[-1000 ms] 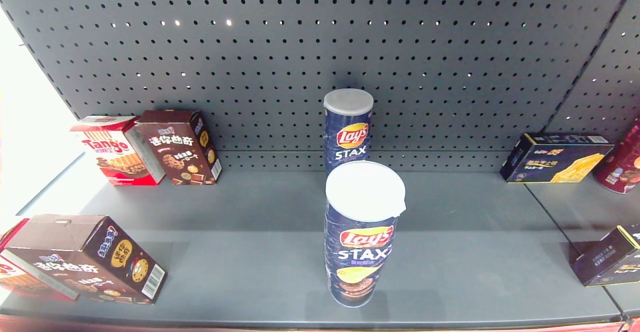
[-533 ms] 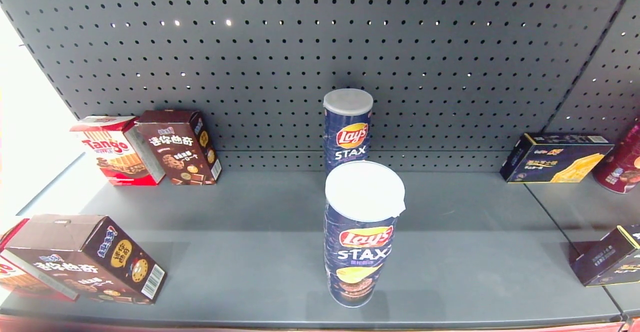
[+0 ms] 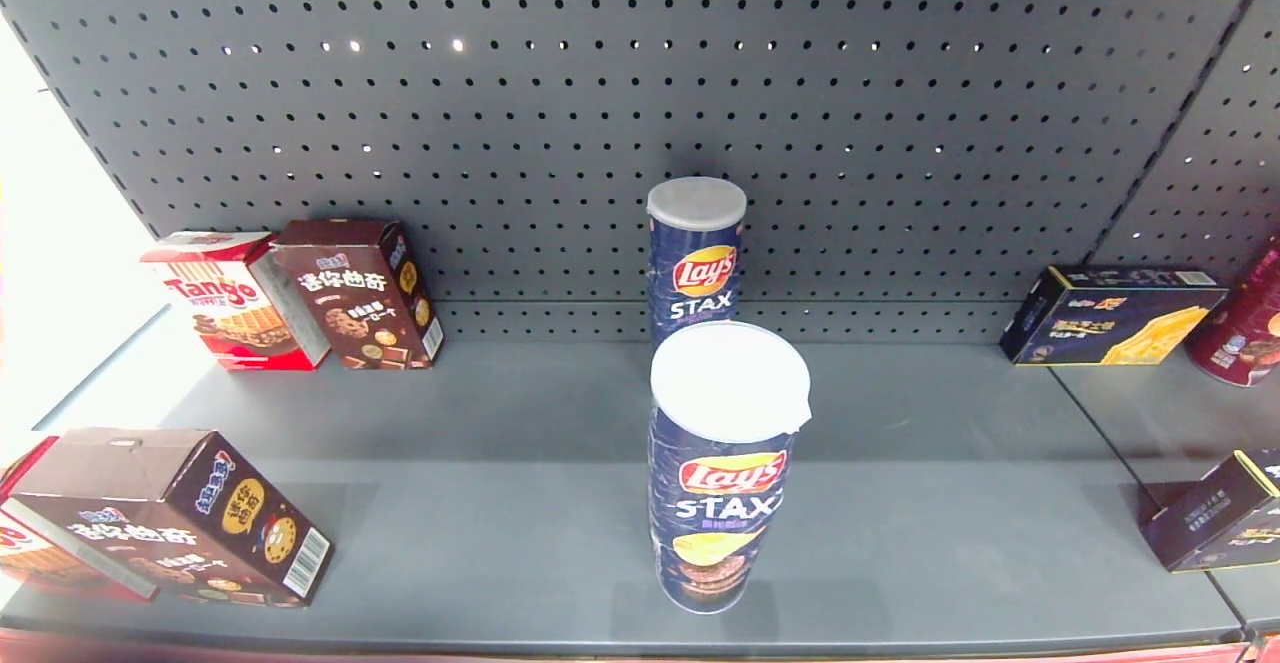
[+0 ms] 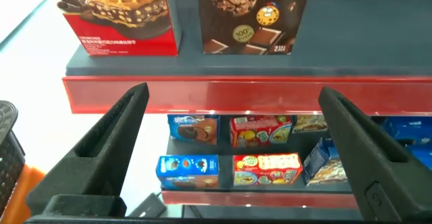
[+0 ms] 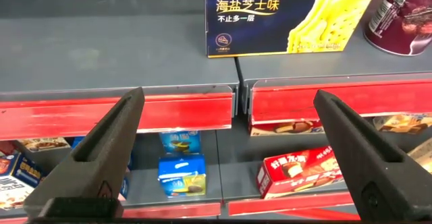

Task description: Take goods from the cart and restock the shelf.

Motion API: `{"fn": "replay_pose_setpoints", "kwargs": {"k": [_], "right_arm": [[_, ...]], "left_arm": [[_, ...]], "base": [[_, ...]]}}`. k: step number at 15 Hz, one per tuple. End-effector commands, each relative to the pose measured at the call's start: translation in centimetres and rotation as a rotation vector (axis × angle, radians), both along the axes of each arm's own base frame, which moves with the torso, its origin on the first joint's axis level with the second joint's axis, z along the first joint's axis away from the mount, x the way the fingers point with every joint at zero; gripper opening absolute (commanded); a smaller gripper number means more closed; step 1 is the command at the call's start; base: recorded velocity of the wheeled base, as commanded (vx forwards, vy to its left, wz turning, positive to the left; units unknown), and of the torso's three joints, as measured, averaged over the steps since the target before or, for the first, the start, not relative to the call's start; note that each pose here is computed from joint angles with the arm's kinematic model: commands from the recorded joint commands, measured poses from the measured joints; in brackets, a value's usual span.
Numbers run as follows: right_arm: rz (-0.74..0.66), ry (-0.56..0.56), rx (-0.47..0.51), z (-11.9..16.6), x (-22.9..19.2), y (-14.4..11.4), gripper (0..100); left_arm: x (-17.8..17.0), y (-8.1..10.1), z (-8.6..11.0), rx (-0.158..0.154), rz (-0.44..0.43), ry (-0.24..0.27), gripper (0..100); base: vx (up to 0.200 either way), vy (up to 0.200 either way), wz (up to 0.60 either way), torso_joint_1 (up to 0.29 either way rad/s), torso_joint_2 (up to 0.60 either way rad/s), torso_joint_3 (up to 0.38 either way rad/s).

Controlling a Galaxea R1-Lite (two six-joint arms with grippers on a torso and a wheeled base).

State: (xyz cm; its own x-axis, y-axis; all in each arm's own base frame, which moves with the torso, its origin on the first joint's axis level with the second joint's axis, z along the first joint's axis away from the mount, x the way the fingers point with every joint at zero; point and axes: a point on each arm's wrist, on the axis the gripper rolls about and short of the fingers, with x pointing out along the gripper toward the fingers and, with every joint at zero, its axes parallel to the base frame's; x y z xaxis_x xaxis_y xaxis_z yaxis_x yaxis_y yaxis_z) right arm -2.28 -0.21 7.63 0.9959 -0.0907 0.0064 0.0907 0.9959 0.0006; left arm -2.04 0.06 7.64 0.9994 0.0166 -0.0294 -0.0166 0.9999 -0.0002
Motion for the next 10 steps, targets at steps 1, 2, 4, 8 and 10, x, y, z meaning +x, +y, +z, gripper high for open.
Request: {"fn": "replay_pose_setpoints", "kwargs": {"k": [1, 2, 4, 8, 10], "right_arm": [[0.000, 0.000, 0.002, 0.00, 0.00, 0.00, 100], [0.000, 0.000, 0.002, 0.00, 0.00, 0.00, 100], [0.000, 0.000, 0.000, 0.00, 0.00, 0.00, 100], [0.000, 0.000, -0.002, 0.00, 0.00, 0.00, 100], [0.000, 0.000, -0.002, 0.00, 0.00, 0.00, 100]], "left_arm": [[-0.17, -0.01, -0.04, 0.001, 0.005, -0.023, 100], [-0.17, 0.00, -0.04, -0.002, 0.008, -0.023, 100], [-0.17, 0.00, -0.04, -0.004, 0.008, -0.023, 100], [-0.17, 0.01, -0.04, -0.004, 0.014, -0.023, 100], [-0.17, 0.02, -0.04, -0.002, 0.017, -0.023, 100]], "base": [[0.000, 0.000, 0.00, 0.000, 0.00, 0.000], [0.000, 0.000, 0.00, 0.000, 0.00, 0.000], [0.000, 0.000, 0.00, 0.000, 0.00, 0.000], [0.000, 0.000, 0.00, 0.000, 0.00, 0.000], [-0.200, 0.000, 0.00, -0.002, 0.00, 0.000]]}}
